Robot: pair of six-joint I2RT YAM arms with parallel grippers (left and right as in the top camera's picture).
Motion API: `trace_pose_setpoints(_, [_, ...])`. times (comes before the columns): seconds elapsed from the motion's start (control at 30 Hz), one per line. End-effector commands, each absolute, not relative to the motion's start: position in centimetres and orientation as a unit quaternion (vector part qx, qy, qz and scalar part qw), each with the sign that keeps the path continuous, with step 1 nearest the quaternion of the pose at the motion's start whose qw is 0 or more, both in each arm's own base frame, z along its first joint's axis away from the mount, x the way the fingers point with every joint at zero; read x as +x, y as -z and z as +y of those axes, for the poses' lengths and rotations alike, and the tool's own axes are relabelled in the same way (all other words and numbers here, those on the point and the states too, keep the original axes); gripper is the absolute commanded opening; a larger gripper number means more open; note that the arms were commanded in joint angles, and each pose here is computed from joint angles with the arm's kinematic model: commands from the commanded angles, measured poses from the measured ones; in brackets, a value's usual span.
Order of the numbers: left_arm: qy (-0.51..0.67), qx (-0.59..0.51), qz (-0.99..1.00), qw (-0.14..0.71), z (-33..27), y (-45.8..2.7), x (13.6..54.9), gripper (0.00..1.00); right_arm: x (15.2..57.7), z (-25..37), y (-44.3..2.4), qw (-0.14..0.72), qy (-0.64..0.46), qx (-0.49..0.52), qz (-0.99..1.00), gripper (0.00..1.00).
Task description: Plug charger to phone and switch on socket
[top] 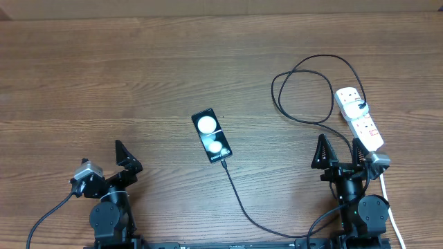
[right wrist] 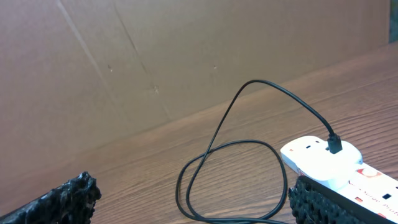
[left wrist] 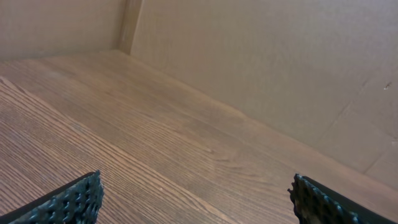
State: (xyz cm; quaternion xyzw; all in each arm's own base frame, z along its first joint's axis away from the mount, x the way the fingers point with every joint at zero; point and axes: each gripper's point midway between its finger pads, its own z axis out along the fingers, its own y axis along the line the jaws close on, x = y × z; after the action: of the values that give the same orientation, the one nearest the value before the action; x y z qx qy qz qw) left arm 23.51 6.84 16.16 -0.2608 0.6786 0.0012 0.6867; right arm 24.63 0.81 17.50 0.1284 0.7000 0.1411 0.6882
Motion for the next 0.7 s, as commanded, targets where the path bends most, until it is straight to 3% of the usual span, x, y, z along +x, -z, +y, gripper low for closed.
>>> trace_pose_setpoints(0.0, [-0.015, -0.259, 0.676, 0.690, 7.20, -16.28, 23.35, 0.99, 24.65, 0.55, -17.20, 0.689, -0.136, 0.133, 0.699, 1.00])
trace_pose_setpoints(0.67, [-0.015, -0.259, 0.676, 0.690, 7.20, -16.29, 23.35, 0.99, 24.65, 0.26, -17.12, 0.691, -0.121, 0.125, 0.702, 1.00])
